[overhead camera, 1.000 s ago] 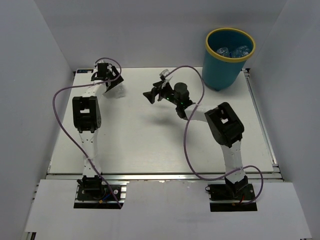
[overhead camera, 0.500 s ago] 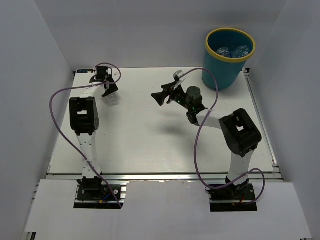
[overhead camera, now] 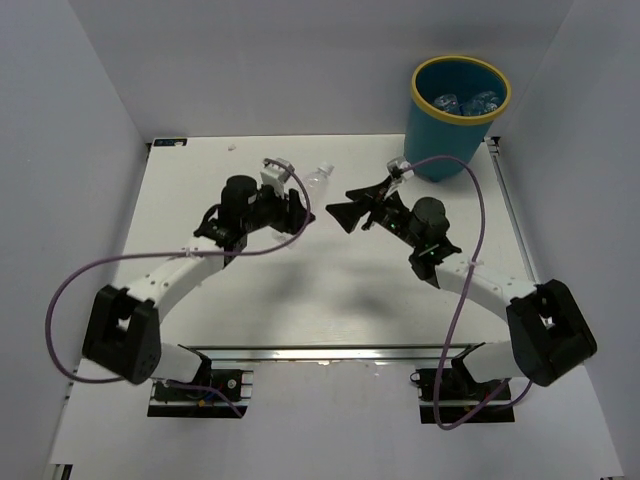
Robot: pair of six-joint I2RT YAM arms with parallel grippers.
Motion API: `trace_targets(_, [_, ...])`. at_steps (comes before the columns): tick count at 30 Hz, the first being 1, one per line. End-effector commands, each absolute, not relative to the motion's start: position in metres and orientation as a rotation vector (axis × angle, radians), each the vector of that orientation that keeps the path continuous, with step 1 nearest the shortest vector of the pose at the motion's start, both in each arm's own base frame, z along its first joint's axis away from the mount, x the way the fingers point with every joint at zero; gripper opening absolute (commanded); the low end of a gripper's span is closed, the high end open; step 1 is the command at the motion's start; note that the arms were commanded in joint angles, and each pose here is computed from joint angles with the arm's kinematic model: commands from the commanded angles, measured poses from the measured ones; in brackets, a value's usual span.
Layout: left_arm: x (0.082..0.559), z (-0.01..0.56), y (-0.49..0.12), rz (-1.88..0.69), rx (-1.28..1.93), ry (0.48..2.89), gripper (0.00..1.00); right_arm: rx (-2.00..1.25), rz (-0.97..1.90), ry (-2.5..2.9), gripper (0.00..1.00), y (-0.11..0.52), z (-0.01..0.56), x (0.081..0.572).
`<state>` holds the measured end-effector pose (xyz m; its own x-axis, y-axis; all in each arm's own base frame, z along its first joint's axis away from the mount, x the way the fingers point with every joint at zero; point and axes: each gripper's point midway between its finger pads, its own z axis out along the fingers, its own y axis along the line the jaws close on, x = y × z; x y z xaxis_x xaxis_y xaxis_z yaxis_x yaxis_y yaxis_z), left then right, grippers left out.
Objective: Put the plastic bottles in the bin
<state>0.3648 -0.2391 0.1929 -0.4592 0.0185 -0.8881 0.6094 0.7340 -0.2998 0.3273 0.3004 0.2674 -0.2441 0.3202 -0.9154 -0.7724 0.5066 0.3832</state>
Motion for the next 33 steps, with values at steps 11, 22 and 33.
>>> trace_targets(11, [0.278, 0.246, -0.301, -0.972, 0.784, 1.652, 0.06, -0.431, 1.457, 1.304, 0.89, 0.311, 0.297, 0.272])
trace_targets(22, [0.277, 0.256, -0.308, -0.933, 0.779, 1.645, 0.96, -0.283, 1.365, 1.337, 0.24, 0.306, 0.294, 0.304])
trace_targets(33, [0.363, 0.262, -0.218, -0.436, 0.267, 1.77, 0.98, 0.133, 0.563, 1.308, 0.14, 0.133, 0.41, 0.449])
